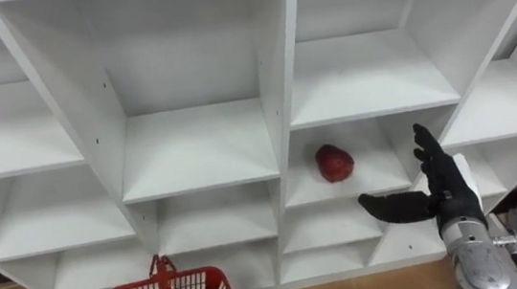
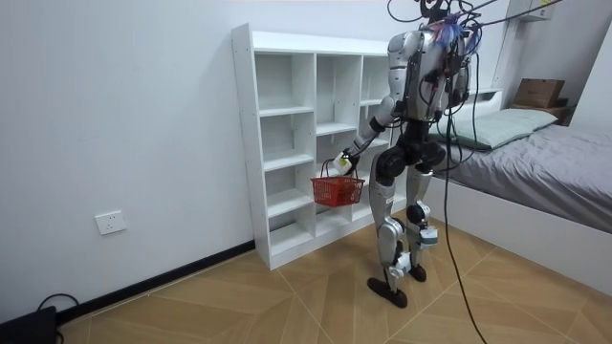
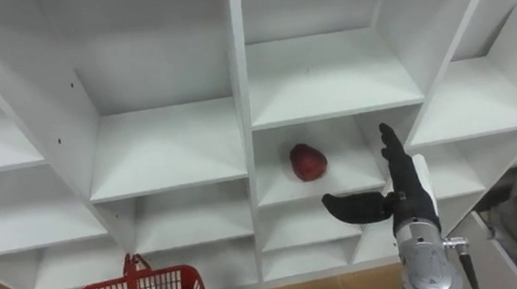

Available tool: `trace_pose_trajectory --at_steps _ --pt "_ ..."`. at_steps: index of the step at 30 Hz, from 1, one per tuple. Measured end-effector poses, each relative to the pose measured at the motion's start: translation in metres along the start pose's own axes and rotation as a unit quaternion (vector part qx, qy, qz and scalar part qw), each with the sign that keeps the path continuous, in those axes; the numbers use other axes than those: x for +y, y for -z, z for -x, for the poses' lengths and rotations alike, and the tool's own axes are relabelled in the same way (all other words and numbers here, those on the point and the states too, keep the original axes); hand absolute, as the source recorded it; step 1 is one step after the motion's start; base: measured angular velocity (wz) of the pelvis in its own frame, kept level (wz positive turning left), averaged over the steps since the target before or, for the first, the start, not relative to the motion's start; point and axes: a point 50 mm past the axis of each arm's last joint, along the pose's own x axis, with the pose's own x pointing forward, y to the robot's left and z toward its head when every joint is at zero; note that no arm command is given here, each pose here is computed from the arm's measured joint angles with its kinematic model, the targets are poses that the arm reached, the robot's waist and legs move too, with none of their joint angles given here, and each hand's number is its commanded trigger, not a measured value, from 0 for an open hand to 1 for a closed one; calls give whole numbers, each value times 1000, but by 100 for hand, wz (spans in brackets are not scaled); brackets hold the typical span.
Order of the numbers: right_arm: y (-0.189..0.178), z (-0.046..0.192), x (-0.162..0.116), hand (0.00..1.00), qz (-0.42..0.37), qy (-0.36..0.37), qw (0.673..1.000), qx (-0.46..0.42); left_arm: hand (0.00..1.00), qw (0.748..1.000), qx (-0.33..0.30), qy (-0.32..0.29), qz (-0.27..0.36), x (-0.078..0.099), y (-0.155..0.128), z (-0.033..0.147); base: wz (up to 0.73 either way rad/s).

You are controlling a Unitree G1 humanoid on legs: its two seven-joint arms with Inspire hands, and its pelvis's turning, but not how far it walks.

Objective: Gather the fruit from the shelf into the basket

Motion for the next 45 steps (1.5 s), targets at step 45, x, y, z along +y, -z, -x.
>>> trace_pose_trajectory --at_steps 45 --pt "-55 -80 8 0 -57 109 992 -13 100 998 -33 29 -52 -28 -38 -21 5"
